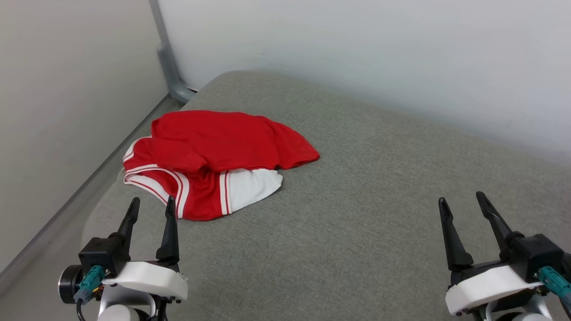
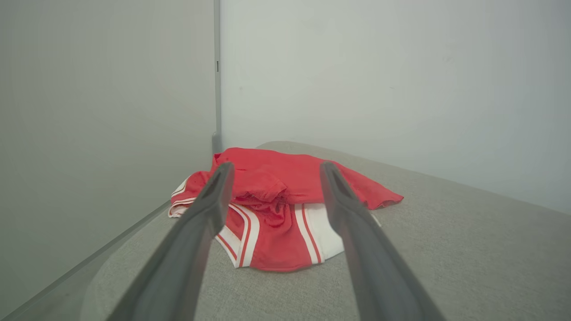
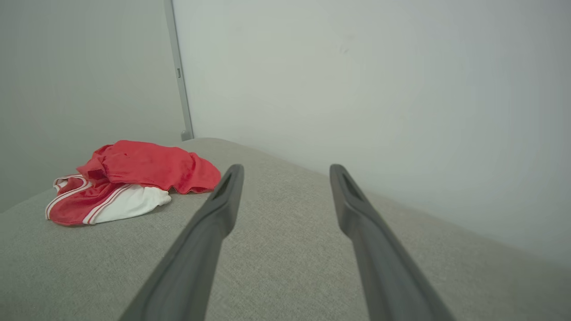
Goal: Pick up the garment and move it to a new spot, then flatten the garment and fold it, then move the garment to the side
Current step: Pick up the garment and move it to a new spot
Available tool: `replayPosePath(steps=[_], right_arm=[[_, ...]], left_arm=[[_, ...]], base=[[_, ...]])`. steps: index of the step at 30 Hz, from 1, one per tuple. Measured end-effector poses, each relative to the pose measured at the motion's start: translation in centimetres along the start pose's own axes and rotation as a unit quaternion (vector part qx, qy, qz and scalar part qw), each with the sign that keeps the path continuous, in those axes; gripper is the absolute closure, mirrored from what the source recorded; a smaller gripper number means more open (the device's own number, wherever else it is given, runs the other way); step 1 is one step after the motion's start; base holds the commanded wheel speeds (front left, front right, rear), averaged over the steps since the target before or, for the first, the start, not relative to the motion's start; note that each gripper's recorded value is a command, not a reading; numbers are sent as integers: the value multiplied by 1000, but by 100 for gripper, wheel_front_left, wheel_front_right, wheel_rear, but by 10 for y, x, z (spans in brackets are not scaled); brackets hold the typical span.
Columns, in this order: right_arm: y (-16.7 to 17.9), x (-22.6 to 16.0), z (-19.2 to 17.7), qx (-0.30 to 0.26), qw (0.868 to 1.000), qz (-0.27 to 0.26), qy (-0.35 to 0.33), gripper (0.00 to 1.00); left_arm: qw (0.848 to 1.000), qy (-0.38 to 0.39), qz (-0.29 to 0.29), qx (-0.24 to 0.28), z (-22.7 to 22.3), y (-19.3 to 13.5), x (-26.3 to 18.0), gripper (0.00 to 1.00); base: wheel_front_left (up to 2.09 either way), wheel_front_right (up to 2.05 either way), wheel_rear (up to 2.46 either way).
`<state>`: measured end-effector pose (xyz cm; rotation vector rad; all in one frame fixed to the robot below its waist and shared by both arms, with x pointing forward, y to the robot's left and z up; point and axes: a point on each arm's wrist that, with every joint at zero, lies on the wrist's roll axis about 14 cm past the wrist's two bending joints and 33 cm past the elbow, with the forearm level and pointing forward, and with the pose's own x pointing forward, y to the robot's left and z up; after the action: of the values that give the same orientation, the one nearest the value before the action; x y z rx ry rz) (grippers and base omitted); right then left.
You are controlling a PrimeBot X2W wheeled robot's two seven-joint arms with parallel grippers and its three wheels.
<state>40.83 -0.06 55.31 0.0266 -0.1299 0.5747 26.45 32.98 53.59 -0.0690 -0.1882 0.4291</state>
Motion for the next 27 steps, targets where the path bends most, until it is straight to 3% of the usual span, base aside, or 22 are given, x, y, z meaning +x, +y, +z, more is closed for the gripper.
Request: replayPosePath(steps=[14, 22, 27], right_arm=[[0, 11, -2, 9, 1000, 4, -4, 0], [-24, 26, -13, -5, 1000, -19, 6, 0], [-54, 28, -36, -16, 998, -53, 32, 0]], left_arm=[[1000, 14, 7, -6, -8, 5, 5, 0], [999, 27, 9, -26, -19, -2, 56, 0], [996, 86, -10, -25, -46, -14, 100, 0]], base=[[0, 0, 0], [0, 0, 0], [0, 0, 0]])
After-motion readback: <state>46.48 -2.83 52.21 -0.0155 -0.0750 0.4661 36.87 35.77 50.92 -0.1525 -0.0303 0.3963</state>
